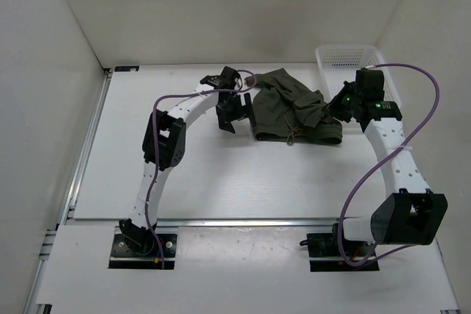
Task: Fold and stack the shorts
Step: Flatten the shorts out
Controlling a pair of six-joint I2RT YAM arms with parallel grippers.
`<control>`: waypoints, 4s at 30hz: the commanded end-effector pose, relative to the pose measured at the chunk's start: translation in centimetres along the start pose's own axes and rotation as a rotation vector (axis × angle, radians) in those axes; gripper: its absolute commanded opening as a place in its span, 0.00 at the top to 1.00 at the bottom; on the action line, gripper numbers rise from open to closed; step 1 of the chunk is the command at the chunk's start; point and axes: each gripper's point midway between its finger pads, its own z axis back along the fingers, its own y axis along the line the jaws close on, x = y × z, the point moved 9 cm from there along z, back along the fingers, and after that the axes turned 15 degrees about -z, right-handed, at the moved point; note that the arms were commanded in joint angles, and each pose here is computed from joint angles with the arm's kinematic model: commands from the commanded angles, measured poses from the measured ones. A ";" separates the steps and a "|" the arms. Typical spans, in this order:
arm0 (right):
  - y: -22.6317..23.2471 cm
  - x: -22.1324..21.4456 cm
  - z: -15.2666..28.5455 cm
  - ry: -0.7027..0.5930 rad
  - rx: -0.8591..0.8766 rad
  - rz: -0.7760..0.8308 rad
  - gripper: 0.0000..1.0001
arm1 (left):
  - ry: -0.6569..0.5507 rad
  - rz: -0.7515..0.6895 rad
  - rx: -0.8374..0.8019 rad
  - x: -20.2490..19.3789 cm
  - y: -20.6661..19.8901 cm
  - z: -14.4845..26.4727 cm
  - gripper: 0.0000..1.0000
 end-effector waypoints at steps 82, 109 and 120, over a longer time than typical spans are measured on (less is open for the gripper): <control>-1.9 -9.3 -4.4 0.362 -0.062 0.193 1.00 | -0.039 0.168 0.328 -4.7 11.8 9.5 0.90; -3.7 -12.1 -4.9 0.443 -0.079 0.229 1.00 | -0.064 0.605 0.384 -20.4 13.0 13.2 0.08; -3.0 -12.6 -4.6 0.447 -0.057 0.243 1.00 | -0.116 0.716 0.356 -24.0 13.3 11.8 0.02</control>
